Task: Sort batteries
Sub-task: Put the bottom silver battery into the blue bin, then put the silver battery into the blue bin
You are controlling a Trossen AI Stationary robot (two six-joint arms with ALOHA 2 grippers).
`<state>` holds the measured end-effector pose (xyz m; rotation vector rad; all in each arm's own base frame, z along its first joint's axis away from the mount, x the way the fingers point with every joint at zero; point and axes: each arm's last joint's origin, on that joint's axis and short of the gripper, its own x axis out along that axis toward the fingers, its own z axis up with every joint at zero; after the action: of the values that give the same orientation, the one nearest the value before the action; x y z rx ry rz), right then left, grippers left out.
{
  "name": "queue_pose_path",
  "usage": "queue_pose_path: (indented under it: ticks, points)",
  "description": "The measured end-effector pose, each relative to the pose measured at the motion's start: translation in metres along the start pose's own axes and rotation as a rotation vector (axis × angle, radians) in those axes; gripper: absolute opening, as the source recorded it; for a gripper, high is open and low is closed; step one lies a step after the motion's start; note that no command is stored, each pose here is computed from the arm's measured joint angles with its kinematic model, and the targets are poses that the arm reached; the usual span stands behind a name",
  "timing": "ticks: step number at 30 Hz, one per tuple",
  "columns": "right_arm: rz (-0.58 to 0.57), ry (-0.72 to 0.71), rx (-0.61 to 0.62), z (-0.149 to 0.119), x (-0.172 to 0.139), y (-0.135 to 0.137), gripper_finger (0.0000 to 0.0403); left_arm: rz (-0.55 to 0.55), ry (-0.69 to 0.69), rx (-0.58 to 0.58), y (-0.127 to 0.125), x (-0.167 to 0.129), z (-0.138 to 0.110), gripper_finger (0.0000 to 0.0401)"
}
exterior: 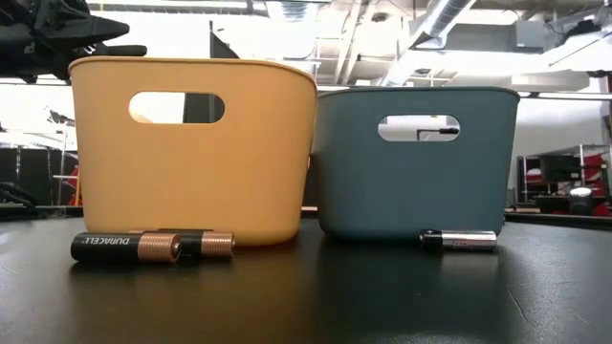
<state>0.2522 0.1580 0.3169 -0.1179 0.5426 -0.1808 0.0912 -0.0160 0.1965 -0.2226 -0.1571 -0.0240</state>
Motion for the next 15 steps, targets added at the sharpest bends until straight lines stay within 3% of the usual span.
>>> queue_pose_path:
  ticks: [3,6,15]
  points:
    - [-0.072,0.061,0.001,-0.002,0.012,-0.017,0.0022,0.0,0.005,-0.012,0.0,0.0,0.0,0.0153]
    - [-0.131,0.107,0.069,-0.003,0.021,-0.032,0.0054,0.001,0.013,-0.011,0.0,0.0,-0.001,0.0153]
    - [-0.179,0.15,0.107,-0.006,0.026,-0.044,0.0246,-0.007,0.037,0.002,0.0,0.0,-0.003,0.0153]
